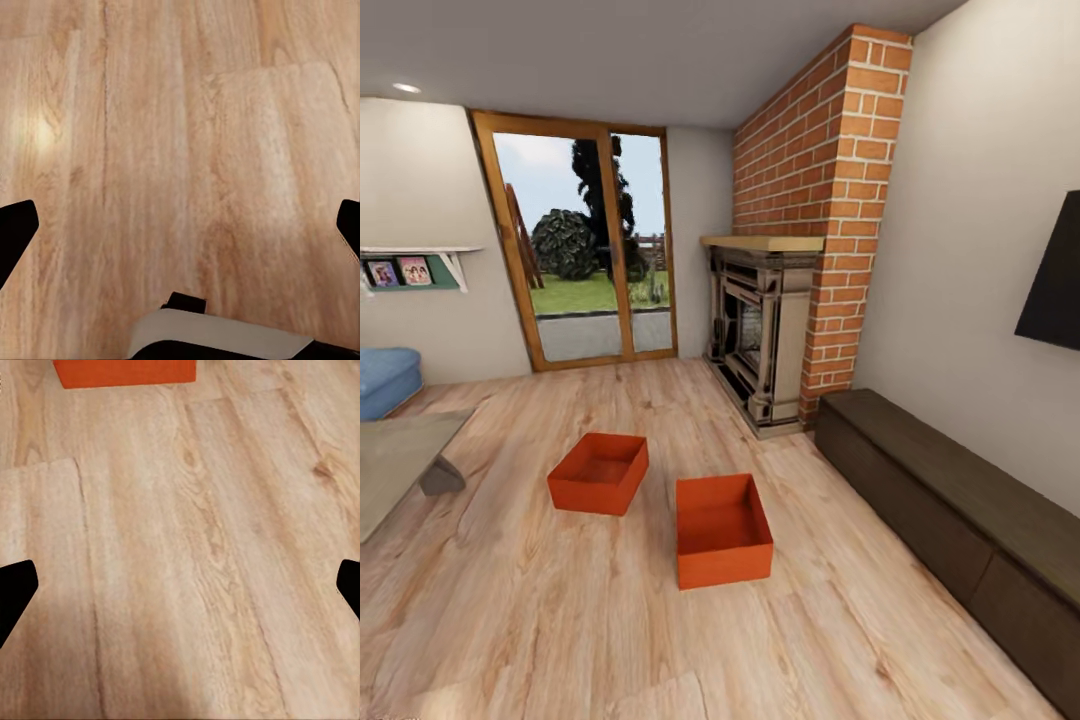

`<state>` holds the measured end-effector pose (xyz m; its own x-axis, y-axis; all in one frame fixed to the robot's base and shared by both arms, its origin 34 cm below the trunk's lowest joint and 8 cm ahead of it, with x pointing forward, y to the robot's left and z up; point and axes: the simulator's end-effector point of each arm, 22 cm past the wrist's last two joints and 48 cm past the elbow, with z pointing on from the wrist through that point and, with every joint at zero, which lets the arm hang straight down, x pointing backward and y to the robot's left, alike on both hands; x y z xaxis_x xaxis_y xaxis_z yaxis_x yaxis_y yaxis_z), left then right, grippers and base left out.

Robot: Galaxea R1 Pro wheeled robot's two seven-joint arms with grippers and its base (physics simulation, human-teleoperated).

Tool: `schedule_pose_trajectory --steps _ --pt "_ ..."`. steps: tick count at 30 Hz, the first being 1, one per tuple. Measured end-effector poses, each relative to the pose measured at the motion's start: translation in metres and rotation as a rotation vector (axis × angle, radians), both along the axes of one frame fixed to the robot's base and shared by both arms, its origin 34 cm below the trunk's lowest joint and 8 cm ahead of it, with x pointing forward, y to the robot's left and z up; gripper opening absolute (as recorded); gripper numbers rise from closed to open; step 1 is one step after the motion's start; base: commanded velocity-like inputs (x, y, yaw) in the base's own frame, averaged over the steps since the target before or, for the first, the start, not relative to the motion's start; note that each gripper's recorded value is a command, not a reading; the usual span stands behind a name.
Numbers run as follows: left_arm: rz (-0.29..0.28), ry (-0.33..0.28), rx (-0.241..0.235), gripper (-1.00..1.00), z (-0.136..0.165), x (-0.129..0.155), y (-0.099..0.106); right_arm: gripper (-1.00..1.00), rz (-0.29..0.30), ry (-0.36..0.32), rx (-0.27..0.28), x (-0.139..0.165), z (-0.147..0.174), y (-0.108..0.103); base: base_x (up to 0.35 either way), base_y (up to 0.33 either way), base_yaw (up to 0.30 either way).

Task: Move the two storage containers from the living room to the garage. In the garage, place one container on the floor and stack the other container on top of it (either order is fine).

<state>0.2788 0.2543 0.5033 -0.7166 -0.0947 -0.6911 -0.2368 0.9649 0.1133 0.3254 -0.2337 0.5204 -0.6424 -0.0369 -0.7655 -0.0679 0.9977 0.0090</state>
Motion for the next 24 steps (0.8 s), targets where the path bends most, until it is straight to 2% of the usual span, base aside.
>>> schedule_pose_trajectory --steps 9,18,24 --pt "-0.001 0.001 0.008 1.00 0.0000 -0.0002 0.0060 1.00 0.000 0.000 0.000 0.0000 0.0000 0.0000 0.279 -0.210 0.225" --pt "-0.001 0.000 0.009 1.00 0.0000 0.0002 0.0061 1.00 -0.002 -0.002 0.000 0.0002 0.0003 -0.0003 0.293 -0.163 0.024" --pt "-0.001 0.000 0.009 1.00 0.0000 -0.0001 0.0061 1.00 -0.002 -0.002 0.000 0.0002 0.0003 -0.0004 0.317 -0.060 0.000"
